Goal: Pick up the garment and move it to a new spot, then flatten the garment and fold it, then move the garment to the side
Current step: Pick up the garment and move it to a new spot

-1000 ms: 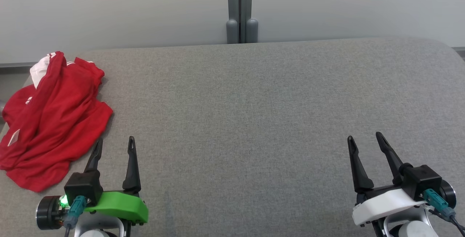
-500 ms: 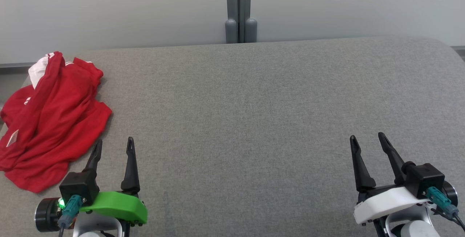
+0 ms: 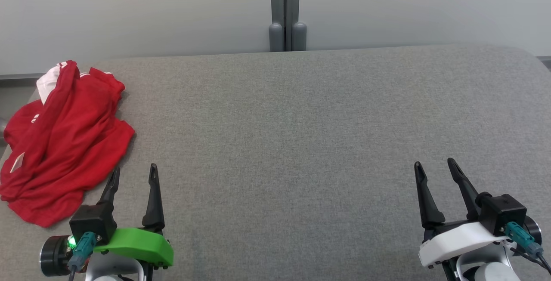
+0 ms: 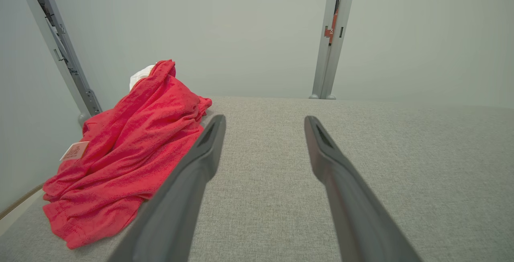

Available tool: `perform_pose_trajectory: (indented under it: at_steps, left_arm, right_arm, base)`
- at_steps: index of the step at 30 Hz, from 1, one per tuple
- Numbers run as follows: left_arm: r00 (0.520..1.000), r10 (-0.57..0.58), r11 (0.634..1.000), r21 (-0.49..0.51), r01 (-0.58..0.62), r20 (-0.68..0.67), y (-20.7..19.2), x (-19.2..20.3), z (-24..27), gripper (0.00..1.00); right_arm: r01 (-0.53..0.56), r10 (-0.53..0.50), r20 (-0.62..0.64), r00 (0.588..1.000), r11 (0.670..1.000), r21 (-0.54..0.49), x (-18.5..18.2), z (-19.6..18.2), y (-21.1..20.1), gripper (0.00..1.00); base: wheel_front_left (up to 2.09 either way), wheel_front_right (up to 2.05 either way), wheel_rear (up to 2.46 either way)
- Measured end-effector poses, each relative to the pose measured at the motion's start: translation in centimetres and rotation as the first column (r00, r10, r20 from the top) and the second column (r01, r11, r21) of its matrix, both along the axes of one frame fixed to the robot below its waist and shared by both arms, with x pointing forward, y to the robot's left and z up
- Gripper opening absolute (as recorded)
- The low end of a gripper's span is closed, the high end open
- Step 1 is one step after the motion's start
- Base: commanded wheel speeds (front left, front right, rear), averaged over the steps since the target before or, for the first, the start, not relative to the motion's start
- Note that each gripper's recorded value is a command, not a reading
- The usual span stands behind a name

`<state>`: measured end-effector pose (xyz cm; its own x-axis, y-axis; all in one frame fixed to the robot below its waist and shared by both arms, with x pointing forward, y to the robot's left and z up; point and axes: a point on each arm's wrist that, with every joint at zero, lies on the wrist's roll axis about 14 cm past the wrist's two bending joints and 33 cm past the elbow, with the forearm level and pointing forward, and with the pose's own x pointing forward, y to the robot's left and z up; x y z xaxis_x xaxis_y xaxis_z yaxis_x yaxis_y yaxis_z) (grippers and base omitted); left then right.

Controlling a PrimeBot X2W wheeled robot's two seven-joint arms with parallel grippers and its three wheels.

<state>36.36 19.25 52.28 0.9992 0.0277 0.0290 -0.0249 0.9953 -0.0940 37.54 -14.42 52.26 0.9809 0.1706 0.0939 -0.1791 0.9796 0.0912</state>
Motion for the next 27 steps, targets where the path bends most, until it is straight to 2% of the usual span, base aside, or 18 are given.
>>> perform_pose_trajectory:
  at_steps: [12,27]
  left_arm:
    - [0.999,0.044,0.999,0.007,-0.044,0.002,1.4,-0.7,0.1,1.0]
    - [0.98,0.201,0.979,0.021,-0.201,0.003,6.4,-3.9,0.0,1.0]
  right_arm:
    - [-0.047,0.047,-0.001,0.999,0.999,0.004,0.3,0.0,1.7,1.0]
    - [-0.189,0.189,-0.015,0.982,0.982,0.008,1.7,-0.5,6.7,1.0]
  base:
    - [0.0,0.0,0.0]
    - [0.0,0.0,0.0]
